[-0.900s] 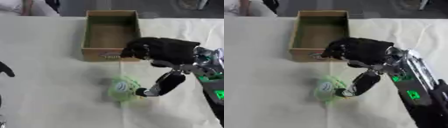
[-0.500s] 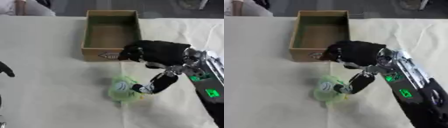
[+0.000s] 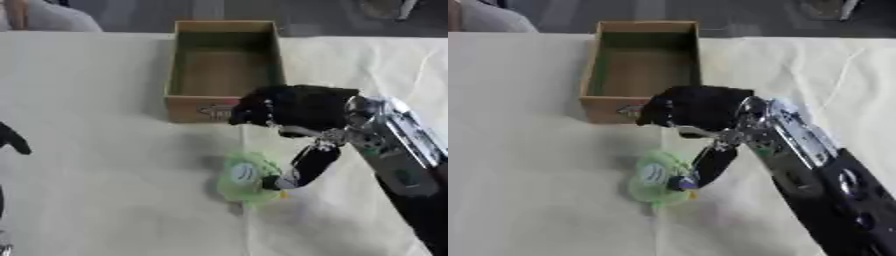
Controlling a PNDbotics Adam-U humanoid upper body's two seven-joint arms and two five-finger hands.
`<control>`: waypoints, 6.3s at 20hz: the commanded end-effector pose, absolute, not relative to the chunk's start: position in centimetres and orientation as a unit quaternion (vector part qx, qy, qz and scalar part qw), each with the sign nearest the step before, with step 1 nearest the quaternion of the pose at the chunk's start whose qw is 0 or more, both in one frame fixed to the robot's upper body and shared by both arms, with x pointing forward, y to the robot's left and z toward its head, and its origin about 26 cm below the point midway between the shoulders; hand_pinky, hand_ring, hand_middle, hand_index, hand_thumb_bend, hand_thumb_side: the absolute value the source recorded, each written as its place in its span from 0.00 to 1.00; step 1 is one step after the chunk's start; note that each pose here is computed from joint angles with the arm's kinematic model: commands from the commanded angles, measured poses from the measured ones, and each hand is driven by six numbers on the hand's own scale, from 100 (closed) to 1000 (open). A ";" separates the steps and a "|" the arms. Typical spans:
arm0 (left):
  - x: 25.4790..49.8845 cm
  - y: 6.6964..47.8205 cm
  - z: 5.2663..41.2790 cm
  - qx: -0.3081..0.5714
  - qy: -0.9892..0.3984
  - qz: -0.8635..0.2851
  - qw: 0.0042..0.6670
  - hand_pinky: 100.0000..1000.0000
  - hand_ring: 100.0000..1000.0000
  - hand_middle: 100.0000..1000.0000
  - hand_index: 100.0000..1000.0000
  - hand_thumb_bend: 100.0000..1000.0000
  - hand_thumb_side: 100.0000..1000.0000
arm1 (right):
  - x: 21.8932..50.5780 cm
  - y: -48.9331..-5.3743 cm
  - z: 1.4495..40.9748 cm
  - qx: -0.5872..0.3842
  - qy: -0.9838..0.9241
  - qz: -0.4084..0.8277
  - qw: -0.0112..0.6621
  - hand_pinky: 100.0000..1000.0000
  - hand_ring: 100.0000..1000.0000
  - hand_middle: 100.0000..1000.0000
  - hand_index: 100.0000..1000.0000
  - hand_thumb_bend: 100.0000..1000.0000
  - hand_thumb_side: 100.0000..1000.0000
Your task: Pick up objects on the table and place them in the box.
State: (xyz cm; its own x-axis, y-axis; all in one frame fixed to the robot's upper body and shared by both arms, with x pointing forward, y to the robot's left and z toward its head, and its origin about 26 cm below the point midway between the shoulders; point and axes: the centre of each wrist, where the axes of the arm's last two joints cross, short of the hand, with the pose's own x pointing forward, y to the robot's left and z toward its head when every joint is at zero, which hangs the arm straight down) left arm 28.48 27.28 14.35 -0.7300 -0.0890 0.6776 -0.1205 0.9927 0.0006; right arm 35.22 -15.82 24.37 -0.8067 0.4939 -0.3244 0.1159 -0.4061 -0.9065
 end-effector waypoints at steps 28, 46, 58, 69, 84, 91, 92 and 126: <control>28.3 27.5 15.1 0.063 -0.934 0.006 0.352 0.22 0.30 0.32 0.59 0.00 0.91 | 34.2 -17.7 30.7 -0.253 -0.505 0.825 0.030 0.99 1.00 0.90 1.00 0.40 0.54; 28.3 27.5 15.1 0.061 -0.934 0.005 0.351 0.22 0.31 0.32 0.59 0.00 0.91 | 34.3 -18.8 28.4 -0.224 -0.483 0.844 0.067 1.00 1.00 0.90 1.00 0.48 0.47; 28.3 27.4 15.1 0.059 -0.934 0.004 0.352 0.22 0.31 0.32 0.59 0.00 0.91 | 36.3 -17.3 24.8 -0.216 -0.440 0.868 0.082 1.00 1.00 0.89 1.00 0.56 0.47; 28.3 27.3 15.1 0.057 -0.934 0.004 0.352 0.22 0.31 0.32 0.59 0.00 0.90 | 37.0 -15.8 22.2 -0.181 -0.428 0.882 0.083 1.00 1.00 0.88 1.00 0.55 0.47; 28.4 27.2 15.1 0.056 -0.934 0.004 0.352 0.22 0.31 0.32 0.59 0.00 0.91 | 37.9 -15.4 21.0 -0.176 -0.407 0.892 0.083 0.97 0.95 0.76 1.00 0.34 0.45; 28.4 27.2 15.1 0.055 -0.934 0.004 0.352 0.22 0.31 0.32 0.59 0.00 0.91 | 37.2 -15.0 22.8 -0.189 -0.432 0.878 0.083 0.95 0.93 0.71 0.96 0.00 0.52; 28.4 27.2 15.1 0.055 -0.934 0.004 0.352 0.22 0.31 0.32 0.59 0.00 0.91 | 37.0 -14.8 23.1 -0.190 -0.436 0.876 0.081 0.95 0.92 0.70 0.94 0.00 0.54; 28.2 27.2 14.8 0.054 -0.933 0.004 0.355 0.22 0.31 0.32 0.59 0.00 0.90 | 36.2 -13.0 35.5 -0.452 -0.542 0.708 0.032 0.83 0.85 0.50 0.67 0.00 0.51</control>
